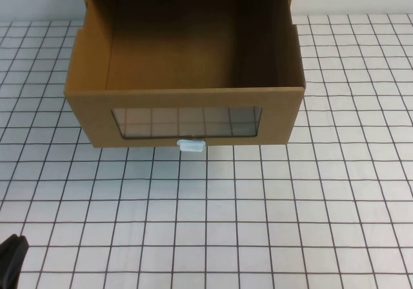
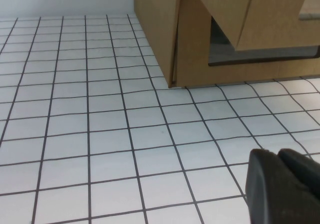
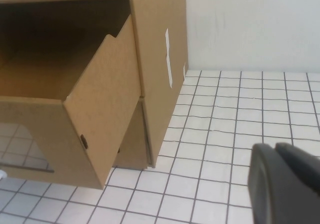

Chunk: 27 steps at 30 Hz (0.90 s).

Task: Open the shoe box
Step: 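Pull the top drawer of the cardboard box fully open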

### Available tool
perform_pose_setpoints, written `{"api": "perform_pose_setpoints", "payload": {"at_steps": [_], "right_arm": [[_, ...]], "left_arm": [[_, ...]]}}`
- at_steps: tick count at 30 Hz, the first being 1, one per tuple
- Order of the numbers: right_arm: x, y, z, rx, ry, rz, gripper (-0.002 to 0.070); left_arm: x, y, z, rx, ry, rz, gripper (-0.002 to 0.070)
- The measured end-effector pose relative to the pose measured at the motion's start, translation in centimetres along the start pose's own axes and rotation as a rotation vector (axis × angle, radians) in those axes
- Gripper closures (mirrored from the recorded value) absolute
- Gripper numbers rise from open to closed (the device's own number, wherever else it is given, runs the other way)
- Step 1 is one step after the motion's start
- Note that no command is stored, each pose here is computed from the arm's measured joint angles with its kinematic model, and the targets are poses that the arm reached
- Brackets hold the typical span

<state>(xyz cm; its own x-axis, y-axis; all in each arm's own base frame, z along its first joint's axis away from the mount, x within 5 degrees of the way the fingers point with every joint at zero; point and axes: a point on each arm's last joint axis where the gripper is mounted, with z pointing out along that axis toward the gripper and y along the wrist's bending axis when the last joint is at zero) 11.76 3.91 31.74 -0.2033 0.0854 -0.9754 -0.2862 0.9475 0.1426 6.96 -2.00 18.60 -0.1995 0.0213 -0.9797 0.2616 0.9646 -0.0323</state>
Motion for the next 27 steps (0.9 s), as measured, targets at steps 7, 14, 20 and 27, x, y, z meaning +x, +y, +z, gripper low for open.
{"api": "perform_pose_setpoints", "payload": {"at_steps": [7,14,20,27], "right_arm": [[2.0,-1.4,-0.7,0.098,-0.023,-0.102,0.0689],[9.1,-4.0,-3.2,0.318,-0.138,-0.054,0.0689],[12.2,-4.1,-4.5,0.345,-0.192,-0.043,0.0689],[14.5,-4.2,-4.9,0.349,0.024,-0.004,0.0689]], "left_arm": [[0.0,0.0,0.0,0.001,0.002,0.000,0.0677],[0.0,0.0,0.0,0.001,0.002,0.000,0.0677],[0.0,0.0,0.0,0.001,0.002,0.000,0.0677],[0.0,0.0,0.0,0.002,0.003,0.000,0.0677]]}}
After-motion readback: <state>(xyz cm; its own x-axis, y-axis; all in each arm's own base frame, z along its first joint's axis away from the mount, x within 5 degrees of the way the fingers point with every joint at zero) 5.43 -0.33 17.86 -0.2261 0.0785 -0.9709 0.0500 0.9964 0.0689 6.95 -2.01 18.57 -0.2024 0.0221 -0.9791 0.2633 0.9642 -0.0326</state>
